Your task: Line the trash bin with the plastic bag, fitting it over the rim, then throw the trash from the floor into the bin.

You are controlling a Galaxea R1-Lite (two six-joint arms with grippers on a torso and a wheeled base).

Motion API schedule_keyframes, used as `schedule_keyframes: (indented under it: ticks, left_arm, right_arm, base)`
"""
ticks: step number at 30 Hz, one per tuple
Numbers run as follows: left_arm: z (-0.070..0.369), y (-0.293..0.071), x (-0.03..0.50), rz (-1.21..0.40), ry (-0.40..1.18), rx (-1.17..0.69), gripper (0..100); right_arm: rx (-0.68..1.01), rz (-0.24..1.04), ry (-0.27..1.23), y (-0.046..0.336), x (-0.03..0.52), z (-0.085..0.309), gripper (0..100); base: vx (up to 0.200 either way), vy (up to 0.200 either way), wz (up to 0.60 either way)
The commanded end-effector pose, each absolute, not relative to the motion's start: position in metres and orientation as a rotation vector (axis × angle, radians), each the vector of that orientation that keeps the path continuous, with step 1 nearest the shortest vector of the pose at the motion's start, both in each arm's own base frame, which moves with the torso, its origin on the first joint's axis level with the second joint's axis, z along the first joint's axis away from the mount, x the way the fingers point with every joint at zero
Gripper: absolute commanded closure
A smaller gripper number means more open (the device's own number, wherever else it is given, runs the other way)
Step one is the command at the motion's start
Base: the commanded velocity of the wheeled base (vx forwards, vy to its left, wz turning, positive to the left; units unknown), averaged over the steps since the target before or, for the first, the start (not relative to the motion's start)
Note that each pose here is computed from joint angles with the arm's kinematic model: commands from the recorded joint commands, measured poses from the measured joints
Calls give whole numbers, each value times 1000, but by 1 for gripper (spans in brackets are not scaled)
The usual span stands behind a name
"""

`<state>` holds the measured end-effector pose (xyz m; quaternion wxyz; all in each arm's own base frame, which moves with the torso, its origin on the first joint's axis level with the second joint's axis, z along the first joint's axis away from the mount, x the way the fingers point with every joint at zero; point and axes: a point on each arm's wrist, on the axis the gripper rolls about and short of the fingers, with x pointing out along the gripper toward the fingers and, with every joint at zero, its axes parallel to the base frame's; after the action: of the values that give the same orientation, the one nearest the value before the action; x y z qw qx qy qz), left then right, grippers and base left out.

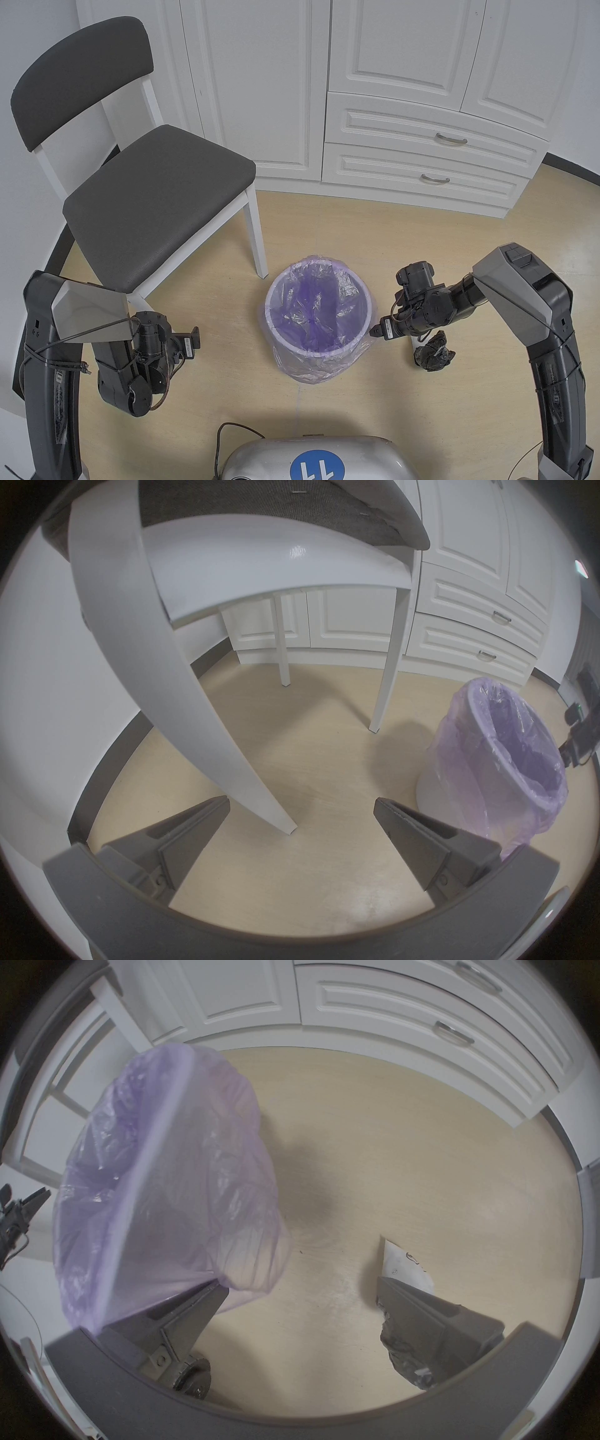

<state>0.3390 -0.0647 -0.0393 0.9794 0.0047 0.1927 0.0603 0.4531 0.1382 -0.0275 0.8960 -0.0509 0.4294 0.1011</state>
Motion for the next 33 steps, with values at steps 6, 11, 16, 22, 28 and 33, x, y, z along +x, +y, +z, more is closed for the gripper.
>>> schedule_keyframes:
  ticks: [6, 11, 16, 22, 28, 33]
  left_arm:
    - [-41, -68, 332, 108, 378, 8, 0]
    - [-44, -74, 327, 89, 387, 12, 0]
    - [-45, -84, 325, 58, 391, 18, 0]
    - [-46, -106, 333, -2, 359, 27, 0]
    - [-50, -131, 357, -50, 358, 32, 0]
    - [-61, -144, 395, -45, 389, 41, 0]
  right_arm:
    - [-10, 167, 900, 144, 469, -54, 0]
    - [-5, 180, 905, 142, 467, -51, 0]
    - [8, 178, 879, 127, 461, -18, 0]
    - [-76, 204, 868, 108, 452, 2, 0]
    - [-49, 176, 845, 114, 463, -7, 0]
    - [76, 120, 815, 139, 481, -30, 0]
  base:
    - [0, 0, 0]
    - [0, 0, 0]
    - [0, 0, 0]
    - [0, 0, 0]
    - [0, 0, 0]
    - [0, 0, 0]
